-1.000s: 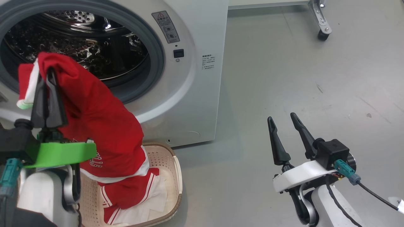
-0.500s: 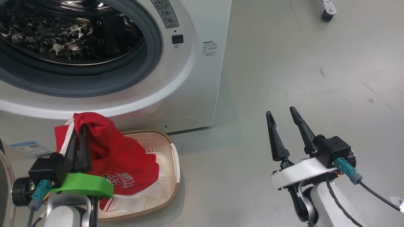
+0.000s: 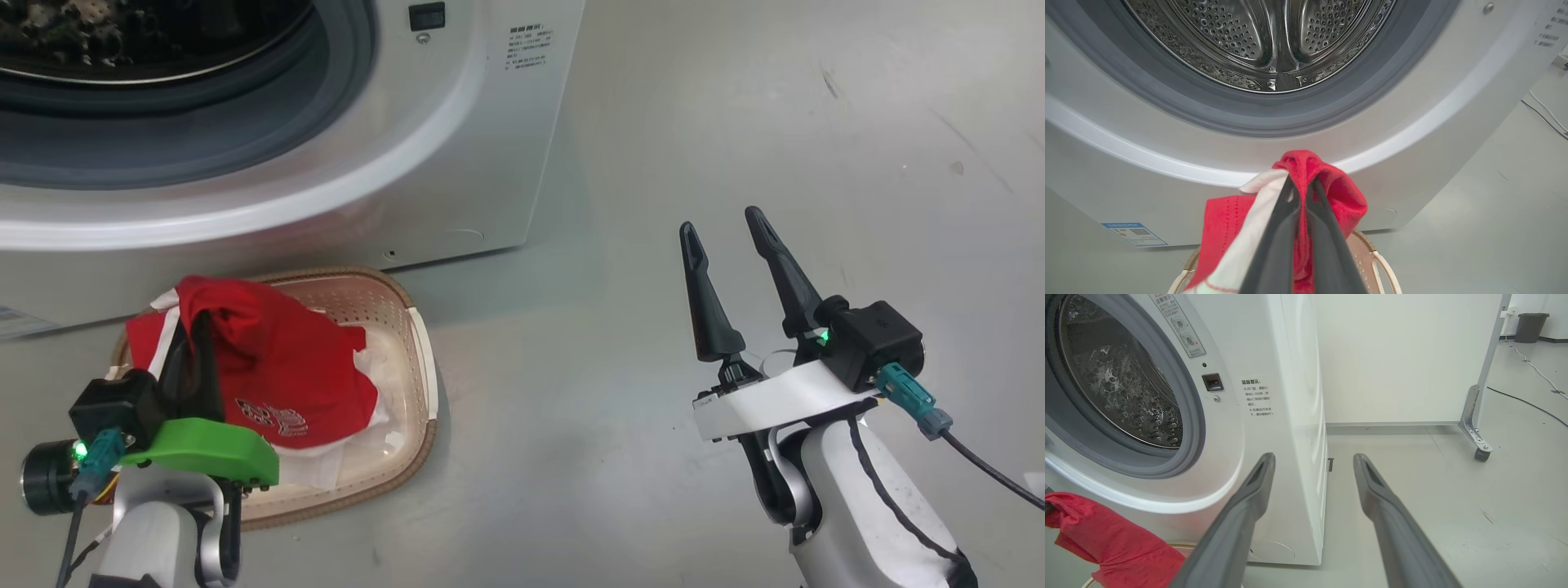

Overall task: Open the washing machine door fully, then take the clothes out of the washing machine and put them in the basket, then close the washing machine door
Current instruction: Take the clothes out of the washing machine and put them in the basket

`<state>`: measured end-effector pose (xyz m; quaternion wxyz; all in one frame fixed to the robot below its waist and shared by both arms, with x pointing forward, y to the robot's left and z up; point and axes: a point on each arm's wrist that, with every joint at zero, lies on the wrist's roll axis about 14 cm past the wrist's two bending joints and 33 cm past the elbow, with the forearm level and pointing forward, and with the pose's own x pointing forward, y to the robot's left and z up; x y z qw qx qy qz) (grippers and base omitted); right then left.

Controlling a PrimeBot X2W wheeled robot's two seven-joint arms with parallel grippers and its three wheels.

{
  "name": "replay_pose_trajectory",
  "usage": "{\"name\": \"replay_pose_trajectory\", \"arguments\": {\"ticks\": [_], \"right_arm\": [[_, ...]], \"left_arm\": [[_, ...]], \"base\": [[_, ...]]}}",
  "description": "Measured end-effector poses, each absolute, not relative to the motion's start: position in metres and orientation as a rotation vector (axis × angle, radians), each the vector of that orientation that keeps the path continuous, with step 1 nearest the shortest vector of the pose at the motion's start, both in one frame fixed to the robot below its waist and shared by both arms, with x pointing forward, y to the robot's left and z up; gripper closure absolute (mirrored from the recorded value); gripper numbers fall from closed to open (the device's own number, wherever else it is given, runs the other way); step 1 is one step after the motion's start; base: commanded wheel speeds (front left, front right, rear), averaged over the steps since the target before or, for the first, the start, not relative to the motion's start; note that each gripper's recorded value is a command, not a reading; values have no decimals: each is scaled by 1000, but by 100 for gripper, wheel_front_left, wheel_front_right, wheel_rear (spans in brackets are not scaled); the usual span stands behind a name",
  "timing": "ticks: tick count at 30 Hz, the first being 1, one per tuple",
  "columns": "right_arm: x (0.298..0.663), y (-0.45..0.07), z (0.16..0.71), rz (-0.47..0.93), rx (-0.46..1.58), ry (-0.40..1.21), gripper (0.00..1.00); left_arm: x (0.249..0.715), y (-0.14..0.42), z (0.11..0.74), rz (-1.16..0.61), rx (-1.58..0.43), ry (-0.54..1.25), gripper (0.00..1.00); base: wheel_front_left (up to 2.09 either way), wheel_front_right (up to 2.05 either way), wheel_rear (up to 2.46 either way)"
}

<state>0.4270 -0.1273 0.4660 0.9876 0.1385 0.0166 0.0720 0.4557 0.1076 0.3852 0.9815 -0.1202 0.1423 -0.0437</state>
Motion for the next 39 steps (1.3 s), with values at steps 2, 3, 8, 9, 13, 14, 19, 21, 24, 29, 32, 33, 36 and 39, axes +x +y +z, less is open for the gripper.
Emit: {"name": "replay_pose_trajectory", "arguments": {"ticks": [2, 3, 8, 9, 13, 14, 19, 21, 24, 29, 32, 33, 36, 39], "right_arm": [[432, -128, 462, 144, 278, 39, 0], [434, -128, 460, 146, 278, 43, 0], [446, -131, 446, 139, 273, 66, 0], [449, -132, 443, 139, 272, 70, 0], [458, -132, 432, 139, 268, 89, 0], [459, -133, 428, 138, 267, 95, 0], [466, -134, 414, 135, 269, 122, 0], [468, -135, 410, 131, 269, 130, 0], [471, -135, 405, 132, 272, 138, 0], [471, -138, 400, 123, 268, 153, 0], [470, -139, 398, 120, 270, 157, 0], [471, -139, 398, 120, 270, 156, 0], [473, -139, 400, 122, 268, 151, 0], [474, -139, 399, 123, 268, 151, 0]], "left_arm": [[460, 107, 372, -88, -237, 315, 100], [461, 107, 364, -87, -235, 334, 100], [464, 105, 322, -82, -232, 439, 100], [464, 105, 313, -75, -233, 462, 100], [462, 102, 281, -68, -239, 544, 100], [461, 101, 273, -71, -240, 566, 100], [449, 96, 235, -72, -234, 680, 100], [441, 95, 221, -66, -236, 735, 100], [435, 95, 206, -64, -228, 786, 100], [421, 95, 185, -57, -220, 889, 100], [406, 102, 174, -25, -223, 957, 100], [403, 103, 171, -20, -221, 974, 100], [397, 105, 167, -15, -215, 999, 100], [398, 105, 166, -13, -213, 1010, 100]], "base": [[0, 0, 0], [0, 0, 0], [0, 0, 0], [0, 0, 0], [0, 0, 0], [0, 0, 0], [0, 0, 0], [0, 0, 0], [0, 0, 0], [0, 0, 0], [0, 0, 0], [0, 0, 0], [0, 0, 0], [0, 0, 0]]}}
